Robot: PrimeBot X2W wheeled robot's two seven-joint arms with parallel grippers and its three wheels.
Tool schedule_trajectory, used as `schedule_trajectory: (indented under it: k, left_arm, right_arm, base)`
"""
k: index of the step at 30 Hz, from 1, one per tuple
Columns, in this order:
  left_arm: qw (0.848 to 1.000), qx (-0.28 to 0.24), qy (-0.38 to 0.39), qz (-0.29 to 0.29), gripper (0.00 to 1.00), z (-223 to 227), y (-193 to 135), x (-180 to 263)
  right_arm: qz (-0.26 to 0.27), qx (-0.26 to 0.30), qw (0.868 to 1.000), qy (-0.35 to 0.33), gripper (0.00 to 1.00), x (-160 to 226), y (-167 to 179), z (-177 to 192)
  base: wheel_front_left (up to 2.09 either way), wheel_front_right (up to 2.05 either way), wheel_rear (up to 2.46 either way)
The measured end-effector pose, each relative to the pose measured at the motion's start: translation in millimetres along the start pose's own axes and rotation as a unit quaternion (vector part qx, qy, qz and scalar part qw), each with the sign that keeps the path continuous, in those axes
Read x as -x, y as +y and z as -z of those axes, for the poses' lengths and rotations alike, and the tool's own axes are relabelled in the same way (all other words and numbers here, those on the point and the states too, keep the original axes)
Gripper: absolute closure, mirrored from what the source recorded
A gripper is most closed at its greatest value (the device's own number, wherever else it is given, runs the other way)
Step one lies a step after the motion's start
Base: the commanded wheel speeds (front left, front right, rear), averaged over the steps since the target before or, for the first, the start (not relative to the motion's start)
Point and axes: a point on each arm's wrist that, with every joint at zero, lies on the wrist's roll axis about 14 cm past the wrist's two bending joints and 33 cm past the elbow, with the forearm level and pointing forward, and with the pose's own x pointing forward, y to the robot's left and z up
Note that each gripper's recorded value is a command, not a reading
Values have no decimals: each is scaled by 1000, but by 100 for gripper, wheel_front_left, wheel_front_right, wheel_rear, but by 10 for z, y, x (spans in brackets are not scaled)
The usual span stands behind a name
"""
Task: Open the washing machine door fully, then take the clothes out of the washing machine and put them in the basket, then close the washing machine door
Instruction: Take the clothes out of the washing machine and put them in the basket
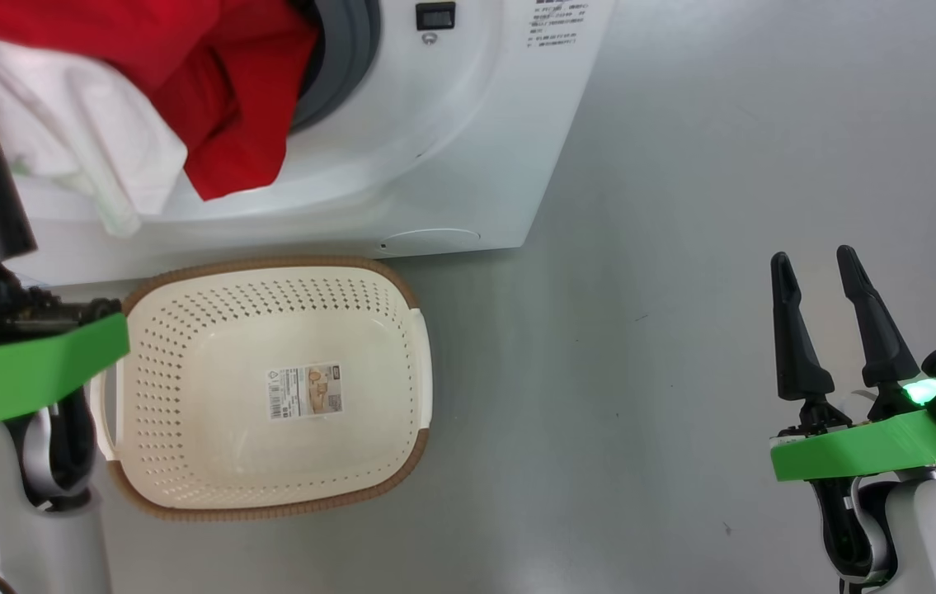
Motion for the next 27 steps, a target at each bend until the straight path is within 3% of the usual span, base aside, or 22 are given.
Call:
schedule_trajectory:
  k: [10,27]
  left_arm:
    - [990,8,138,-24,100,844,123,484]
    - [927,34,372,-30,100,2206,33,1476]
  right_arm:
    - [5,1,1000,10,0,-8,-38,82]
    - [13,4,999,34,0,-145,-122,322]
  base:
    - [0,0,0]
    - [0,0,0]
